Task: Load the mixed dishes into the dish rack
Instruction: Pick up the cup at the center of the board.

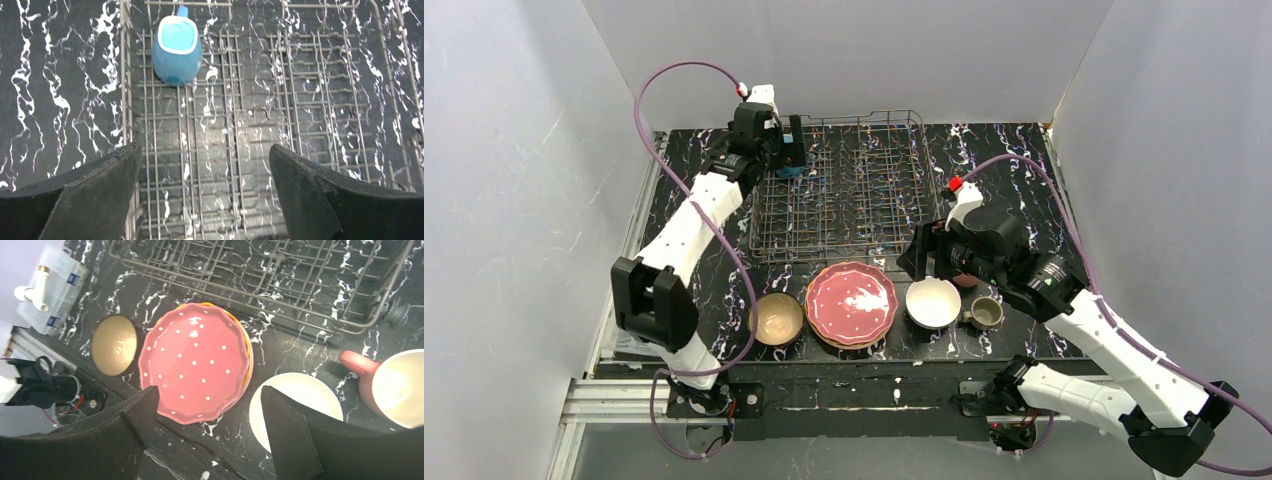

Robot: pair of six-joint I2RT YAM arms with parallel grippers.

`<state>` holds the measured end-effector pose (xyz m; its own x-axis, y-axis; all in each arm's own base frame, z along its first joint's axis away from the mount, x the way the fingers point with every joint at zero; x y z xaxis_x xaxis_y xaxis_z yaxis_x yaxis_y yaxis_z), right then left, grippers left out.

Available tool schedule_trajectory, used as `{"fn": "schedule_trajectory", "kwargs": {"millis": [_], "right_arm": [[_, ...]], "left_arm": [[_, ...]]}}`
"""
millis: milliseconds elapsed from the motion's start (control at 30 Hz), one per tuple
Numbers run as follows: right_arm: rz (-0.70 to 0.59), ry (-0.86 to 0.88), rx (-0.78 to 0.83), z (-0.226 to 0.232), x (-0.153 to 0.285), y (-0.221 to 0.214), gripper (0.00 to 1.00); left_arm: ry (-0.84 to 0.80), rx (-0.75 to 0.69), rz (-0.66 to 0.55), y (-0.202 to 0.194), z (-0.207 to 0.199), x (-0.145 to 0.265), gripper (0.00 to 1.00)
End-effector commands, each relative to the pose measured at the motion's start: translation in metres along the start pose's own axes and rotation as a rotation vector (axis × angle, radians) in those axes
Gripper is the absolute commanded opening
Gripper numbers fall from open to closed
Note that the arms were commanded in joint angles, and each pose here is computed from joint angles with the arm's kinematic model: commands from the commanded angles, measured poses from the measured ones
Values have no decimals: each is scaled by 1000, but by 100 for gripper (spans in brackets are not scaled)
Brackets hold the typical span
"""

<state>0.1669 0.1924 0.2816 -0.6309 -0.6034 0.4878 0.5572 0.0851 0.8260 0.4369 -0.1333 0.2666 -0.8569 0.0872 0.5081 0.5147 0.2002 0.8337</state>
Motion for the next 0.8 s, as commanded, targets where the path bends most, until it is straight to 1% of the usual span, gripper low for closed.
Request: {"fn": "schedule_trajectory", "kwargs": {"millis": [0,333,467,533,567,667,767], "right_arm": [[30,-86,2,-11,3,-2,83],[78,-337,45,-45,10,-4,83],[113,-472,70,-61,12,-3,84],[130,-531,85,-68,13,-2,84],[152,-586,101,-77,13,0,84],[175,-624,104,-86,11,2,83],[205,-674,93,-101,11,1,82]], "left_arm": [[19,19,77,-18,5,43,98],[-96,15,286,-59,-1,105,97],[-153,-7,380,-84,-1,126,97],[-161,-30,409,-96,0,134,96],[-164,-67,421,-112,0,145,96],[-157,-131,416,-125,0,154,96],[-186,-149,423,-135,-2,166,95]]}}
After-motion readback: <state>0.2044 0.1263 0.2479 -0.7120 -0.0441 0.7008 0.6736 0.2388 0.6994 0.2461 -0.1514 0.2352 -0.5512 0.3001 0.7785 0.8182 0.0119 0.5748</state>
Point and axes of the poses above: each gripper's point midway between its finger pads, its own x axis back along the fingers, its own z axis along the line the jaws close on, y = z × x, the point moved 4 cm from there along x, back along the fingers, and after that the axes turned 7 degrees about x, right-handed, at the moved point
